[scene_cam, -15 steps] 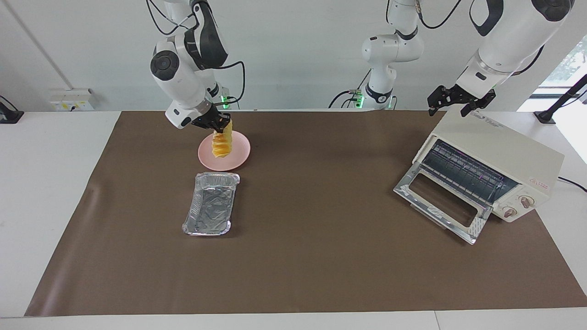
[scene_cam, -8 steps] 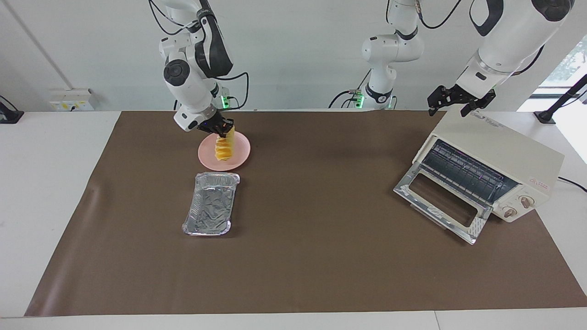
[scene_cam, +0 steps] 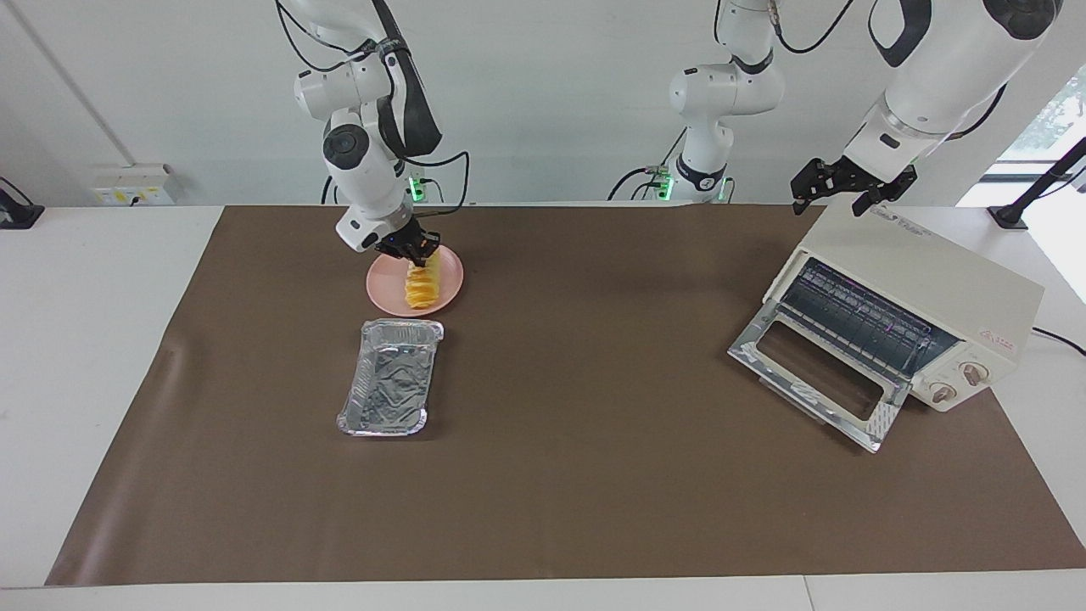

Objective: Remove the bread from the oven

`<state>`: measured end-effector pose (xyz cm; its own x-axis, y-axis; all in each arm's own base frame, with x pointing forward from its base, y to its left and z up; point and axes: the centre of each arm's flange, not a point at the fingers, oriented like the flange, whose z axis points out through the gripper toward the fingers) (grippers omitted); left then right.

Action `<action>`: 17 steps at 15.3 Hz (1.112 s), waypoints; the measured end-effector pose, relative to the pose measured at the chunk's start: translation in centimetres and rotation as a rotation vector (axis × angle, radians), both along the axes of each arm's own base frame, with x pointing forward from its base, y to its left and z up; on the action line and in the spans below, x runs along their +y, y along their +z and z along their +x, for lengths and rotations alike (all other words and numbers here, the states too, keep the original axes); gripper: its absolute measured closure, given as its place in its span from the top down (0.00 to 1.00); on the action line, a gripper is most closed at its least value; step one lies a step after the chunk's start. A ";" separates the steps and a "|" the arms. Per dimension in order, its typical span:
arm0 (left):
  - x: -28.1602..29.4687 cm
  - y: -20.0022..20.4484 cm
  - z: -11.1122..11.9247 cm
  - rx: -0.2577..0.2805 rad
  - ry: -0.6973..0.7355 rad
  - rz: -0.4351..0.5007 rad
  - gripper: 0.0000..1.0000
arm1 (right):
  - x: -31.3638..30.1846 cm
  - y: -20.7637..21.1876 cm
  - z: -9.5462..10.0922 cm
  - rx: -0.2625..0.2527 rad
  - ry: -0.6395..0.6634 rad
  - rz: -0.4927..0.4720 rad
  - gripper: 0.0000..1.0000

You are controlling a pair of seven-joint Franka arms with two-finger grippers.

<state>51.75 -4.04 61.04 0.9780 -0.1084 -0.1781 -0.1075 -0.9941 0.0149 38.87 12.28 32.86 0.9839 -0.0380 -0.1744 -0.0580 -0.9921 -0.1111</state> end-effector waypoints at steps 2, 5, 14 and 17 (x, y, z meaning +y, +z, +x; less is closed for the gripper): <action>0.0 0.0 0.0 0.000 0.000 0.000 1.00 | 0.0 -0.3 -0.1 0.002 0.001 -0.001 0.19; 0.0 0.0 0.0 0.000 0.000 0.000 1.00 | 0.1 1.2 0.9 -0.013 -0.003 0.007 0.49; 0.0 0.0 0.0 0.000 0.000 0.000 1.00 | -6.7 21.6 8.8 -0.123 -0.063 -0.052 1.00; 0.0 0.0 0.0 0.000 0.000 0.000 1.00 | -8.4 25.9 10.6 -0.130 -0.036 -0.050 1.00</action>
